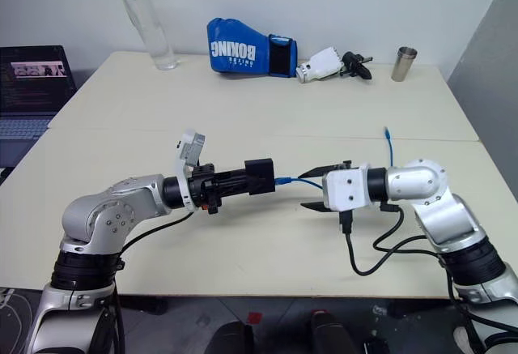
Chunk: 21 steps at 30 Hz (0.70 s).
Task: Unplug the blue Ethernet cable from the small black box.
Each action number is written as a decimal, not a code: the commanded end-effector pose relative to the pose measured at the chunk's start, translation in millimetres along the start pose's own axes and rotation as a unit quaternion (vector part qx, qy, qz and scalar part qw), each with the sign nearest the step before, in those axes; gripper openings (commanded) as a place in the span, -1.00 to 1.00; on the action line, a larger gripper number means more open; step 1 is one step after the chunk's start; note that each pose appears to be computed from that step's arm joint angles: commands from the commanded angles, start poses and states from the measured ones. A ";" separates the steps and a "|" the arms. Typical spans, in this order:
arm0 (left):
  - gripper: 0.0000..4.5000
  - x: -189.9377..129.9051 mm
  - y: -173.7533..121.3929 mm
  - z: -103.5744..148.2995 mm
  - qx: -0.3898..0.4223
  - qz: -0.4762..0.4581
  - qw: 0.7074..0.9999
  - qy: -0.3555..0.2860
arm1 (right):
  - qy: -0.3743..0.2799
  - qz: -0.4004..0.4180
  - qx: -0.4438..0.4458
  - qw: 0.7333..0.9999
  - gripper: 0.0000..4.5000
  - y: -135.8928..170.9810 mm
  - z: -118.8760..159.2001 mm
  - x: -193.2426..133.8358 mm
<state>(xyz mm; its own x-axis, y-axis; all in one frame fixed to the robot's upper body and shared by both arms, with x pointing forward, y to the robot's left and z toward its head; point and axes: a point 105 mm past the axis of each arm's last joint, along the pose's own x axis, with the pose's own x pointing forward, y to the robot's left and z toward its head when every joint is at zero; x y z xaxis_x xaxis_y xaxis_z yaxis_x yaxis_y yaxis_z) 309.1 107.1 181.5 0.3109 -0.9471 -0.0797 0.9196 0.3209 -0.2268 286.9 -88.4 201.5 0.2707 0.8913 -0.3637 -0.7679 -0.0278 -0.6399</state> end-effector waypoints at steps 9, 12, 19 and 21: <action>-0.65 -7.7 -22.8 24.8 0.160 -0.078 0.982 0.059 | -0.052 0.006 0.231 0.972 0.14 -20.2 27.6 11.0; -0.65 -8.3 -22.0 27.9 0.163 -0.075 0.982 0.056 | -0.045 0.041 0.256 0.965 0.14 -14.9 25.6 15.3; -0.65 -8.7 -24.3 27.7 0.172 -0.071 0.981 0.062 | -0.035 0.053 0.265 0.962 0.14 -14.2 11.3 34.6; -0.65 -9.4 -25.0 27.9 0.174 -0.071 0.980 0.064 | -0.038 0.058 0.266 0.961 0.14 -14.6 11.6 38.0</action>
<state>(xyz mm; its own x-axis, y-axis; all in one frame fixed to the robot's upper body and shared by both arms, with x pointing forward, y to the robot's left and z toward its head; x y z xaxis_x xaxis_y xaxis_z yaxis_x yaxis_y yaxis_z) 292.6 106.8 201.6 0.1500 -0.9679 -0.2018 0.9887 0.1472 0.0287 302.5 -53.7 192.1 0.1505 0.9185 -0.3657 -0.9874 0.1213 -0.1016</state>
